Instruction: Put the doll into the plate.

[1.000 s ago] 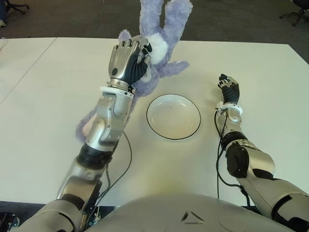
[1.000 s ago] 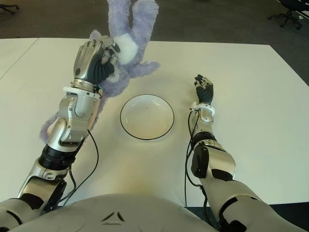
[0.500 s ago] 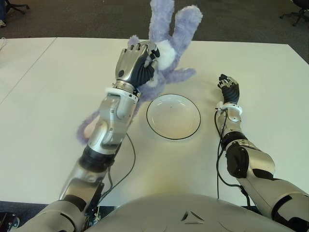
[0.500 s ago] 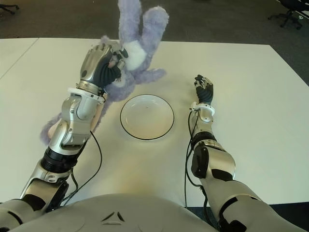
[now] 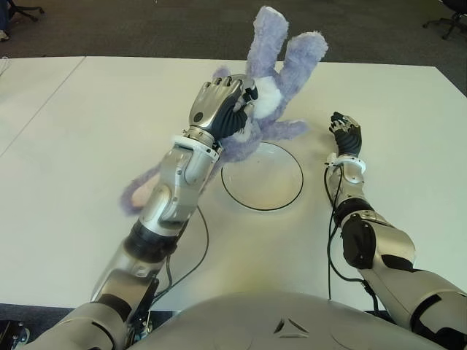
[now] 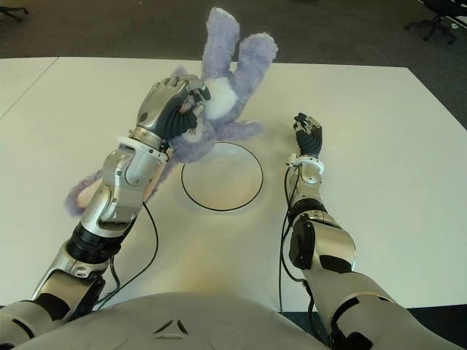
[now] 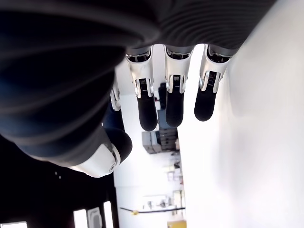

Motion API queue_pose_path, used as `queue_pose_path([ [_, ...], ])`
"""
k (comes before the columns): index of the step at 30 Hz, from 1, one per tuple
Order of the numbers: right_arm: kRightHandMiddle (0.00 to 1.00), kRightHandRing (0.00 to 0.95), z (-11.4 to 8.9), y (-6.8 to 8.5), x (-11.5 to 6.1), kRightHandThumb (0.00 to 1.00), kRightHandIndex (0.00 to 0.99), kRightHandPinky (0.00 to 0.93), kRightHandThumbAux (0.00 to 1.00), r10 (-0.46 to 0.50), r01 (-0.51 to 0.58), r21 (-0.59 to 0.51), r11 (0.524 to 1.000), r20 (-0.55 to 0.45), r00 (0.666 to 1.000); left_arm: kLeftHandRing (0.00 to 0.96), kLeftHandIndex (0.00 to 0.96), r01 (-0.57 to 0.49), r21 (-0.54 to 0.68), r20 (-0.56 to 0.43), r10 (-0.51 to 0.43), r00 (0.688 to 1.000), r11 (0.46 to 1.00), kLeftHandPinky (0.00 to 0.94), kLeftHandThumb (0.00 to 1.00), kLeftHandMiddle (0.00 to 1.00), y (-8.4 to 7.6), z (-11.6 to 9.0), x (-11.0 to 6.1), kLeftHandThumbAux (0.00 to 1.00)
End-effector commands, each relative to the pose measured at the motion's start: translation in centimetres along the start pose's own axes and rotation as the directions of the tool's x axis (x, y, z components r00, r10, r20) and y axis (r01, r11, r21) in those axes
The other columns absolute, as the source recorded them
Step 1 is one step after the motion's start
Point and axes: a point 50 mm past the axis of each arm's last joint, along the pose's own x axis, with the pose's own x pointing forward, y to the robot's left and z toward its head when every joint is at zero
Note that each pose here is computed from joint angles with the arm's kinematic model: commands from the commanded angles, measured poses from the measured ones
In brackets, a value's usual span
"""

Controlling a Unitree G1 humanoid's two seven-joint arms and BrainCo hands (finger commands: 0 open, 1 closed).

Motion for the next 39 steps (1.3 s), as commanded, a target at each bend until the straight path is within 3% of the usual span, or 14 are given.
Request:
queue_pose_path([
  [1, 0.209, 0.169, -10.6, -1.4, -7.9, 0.695, 0.413, 0.186, 0.731, -0.05, 0.022, -0.065, 0.998, -0.477, 0.877, 0.819, 0.443, 0.083, -0.033, 0.013, -0.082, 0.997, 0.996, 0.822, 0.75, 0.809, -0.8, 0.1, -0.5, 0.689],
  [17, 0.224, 0.194, -10.7, -1.0, -8.3, 0.692, 0.412, 0.227, 0.732, -0.069, 0.035, -0.08, 0.996, -0.466, 0.882, 0.808, 0.443, 0.175, -0.132, -0.008, -0.177, 0.984, 0.976, 0.791, 0.749, 0.799, -4.7, 0.7, -1.7, 0.69],
  [30, 0.264, 0.251, -10.8, -0.9, -8.4, 0.692, 0.414, 0.284, 0.731, -0.075, 0.059, -0.049, 0.997, -0.473, 0.878, 0.799, 0.441, 0.198, -0.186, -0.005, -0.202, 0.979, 0.962, 0.779, 0.744, 0.783, -5.4, 0.6, -2.4, 0.691],
  [39, 0.268, 0.247, -10.8, -0.8, -8.5, 0.692, 0.414, 0.254, 0.732, -0.062, 0.049, -0.038, 0.998, -0.469, 0.881, 0.815, 0.443, 0.182, -0.21, -0.04, -0.195, 0.98, 0.96, 0.798, 0.749, 0.802, -6.3, -0.5, -2.7, 0.69],
])
